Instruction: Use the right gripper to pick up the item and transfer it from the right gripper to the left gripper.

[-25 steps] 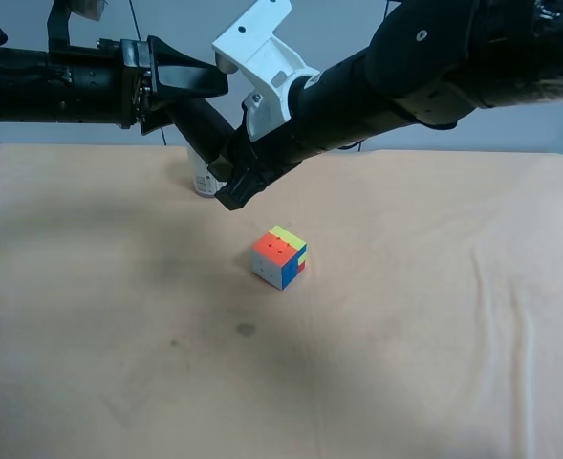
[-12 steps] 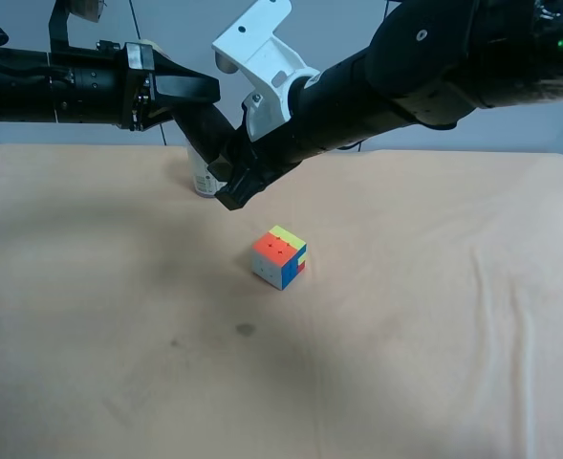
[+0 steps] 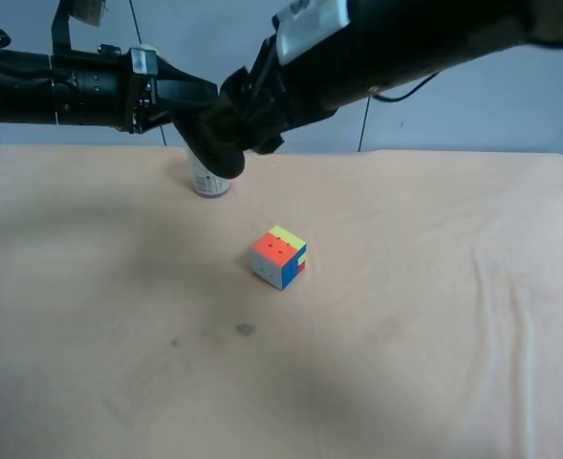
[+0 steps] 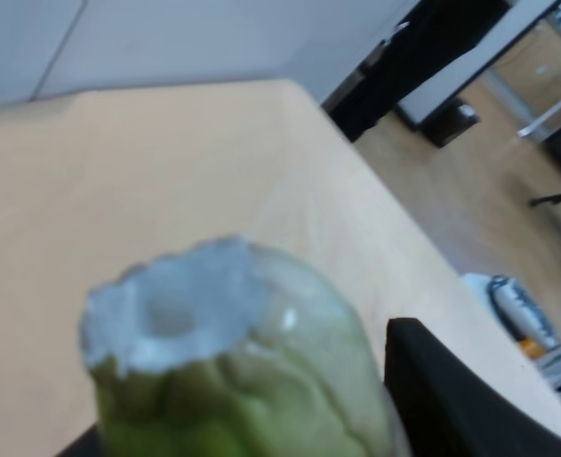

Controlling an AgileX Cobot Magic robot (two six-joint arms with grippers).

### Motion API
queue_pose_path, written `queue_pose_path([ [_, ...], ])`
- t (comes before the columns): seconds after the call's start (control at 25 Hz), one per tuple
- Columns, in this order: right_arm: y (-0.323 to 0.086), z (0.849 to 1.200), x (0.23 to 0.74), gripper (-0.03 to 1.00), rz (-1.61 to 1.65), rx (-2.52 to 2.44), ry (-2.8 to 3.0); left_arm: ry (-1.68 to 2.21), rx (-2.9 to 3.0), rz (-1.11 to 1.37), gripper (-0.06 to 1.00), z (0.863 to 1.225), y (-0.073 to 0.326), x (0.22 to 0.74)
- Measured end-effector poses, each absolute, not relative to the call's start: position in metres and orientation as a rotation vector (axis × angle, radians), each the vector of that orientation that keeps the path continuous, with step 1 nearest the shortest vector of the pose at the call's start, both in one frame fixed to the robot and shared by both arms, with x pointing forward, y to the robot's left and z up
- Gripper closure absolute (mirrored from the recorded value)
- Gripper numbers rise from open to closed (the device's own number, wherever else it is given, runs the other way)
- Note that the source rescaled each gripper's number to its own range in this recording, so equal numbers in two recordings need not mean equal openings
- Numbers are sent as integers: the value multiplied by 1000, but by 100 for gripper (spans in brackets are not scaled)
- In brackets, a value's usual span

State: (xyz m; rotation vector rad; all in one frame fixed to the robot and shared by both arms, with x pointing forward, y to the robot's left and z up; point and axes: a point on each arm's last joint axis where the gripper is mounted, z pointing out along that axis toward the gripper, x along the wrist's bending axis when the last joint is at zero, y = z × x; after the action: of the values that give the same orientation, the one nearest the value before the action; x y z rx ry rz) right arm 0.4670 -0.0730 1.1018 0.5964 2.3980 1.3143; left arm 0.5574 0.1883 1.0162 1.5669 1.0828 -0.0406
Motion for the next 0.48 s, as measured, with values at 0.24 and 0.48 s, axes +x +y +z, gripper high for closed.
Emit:
queue_pose_path([
  [0.24,-121,1130,424,43,1063,758,2521,1121,1612,40,94,1017,193,558],
  [0.48,-186,1145,384,42,627,1005,2506,1132,1659,184,94,1028,202,555],
])
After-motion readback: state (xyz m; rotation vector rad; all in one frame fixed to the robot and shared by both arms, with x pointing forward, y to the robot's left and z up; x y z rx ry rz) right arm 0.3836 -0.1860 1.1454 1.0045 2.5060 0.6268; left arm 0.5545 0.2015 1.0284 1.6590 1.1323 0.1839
